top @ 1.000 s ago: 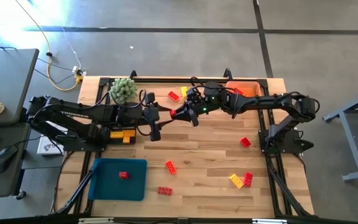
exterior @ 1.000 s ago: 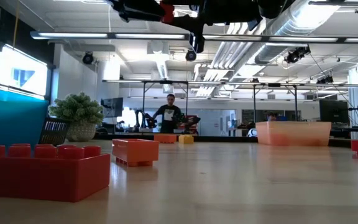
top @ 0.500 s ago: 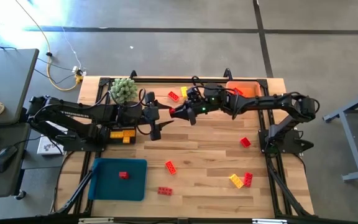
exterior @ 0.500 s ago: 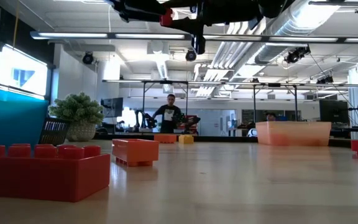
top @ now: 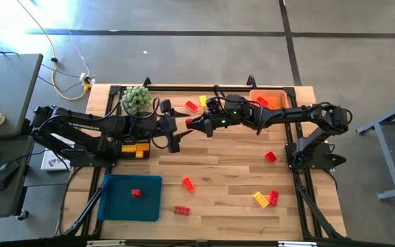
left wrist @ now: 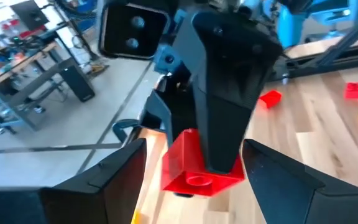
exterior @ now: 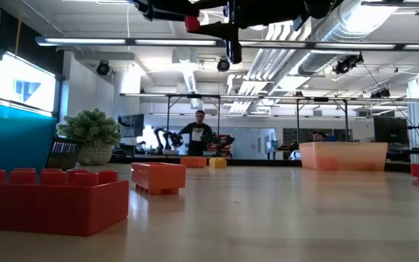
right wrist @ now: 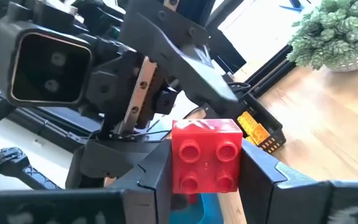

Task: Sort & place blocks by color
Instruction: Put the red game piece into the blue bin

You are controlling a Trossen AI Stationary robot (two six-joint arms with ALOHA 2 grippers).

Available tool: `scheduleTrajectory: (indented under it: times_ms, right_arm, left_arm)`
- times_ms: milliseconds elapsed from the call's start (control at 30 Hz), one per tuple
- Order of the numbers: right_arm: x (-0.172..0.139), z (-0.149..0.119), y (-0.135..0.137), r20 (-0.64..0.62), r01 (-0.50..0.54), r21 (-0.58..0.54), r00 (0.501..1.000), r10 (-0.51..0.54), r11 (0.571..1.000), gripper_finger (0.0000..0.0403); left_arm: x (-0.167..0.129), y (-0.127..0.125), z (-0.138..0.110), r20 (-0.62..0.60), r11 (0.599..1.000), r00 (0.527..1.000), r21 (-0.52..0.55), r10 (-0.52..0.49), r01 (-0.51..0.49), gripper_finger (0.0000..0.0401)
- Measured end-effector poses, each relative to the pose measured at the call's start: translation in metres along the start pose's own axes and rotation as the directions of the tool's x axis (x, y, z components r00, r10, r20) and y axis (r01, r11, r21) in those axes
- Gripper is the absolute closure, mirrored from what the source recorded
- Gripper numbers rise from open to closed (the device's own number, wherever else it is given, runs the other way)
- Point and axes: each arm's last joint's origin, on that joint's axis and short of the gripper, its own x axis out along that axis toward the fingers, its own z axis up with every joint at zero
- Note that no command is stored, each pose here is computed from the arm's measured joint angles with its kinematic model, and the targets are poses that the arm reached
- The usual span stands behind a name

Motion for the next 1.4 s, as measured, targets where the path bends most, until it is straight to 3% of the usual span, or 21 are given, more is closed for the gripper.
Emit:
scheduleTrajectory:
  times_ms: [233,767,1067,1400]
  right_arm:
    - [0.0,0.0002,-0.0001,0.004,0.003,0.0,1.0,-0.003,1.0,0.0288]
    - [0.0002,0.0004,-0.0003,-0.003,-0.009,-0.003,1.0,0.009,1.0,0.0272]
    - [-0.0003,0.0016,-0.0015,-0.005,-0.013,-0.081,1.0,0.013,0.997,0.0224]
    - [-0.0013,0.0048,-0.0054,0.005,-0.002,-0.08,1.0,0.002,0.997,0.0211]
  left_arm:
    - [0.0001,0.0007,-0.0009,-0.013,1.0,1.0,0.003,0.028,-0.028,0.0168]
    - [0.0,0.0002,-0.002,-0.025,0.997,0.999,0.067,0.025,-0.023,0.0286]
    - [-0.0004,-0.0003,-0.0035,-0.042,0.997,0.999,0.075,0.024,-0.021,0.0286]
    - [-0.0007,-0.0006,-0.0068,-0.078,0.997,0.997,0.08,0.027,-0.02,0.0288]
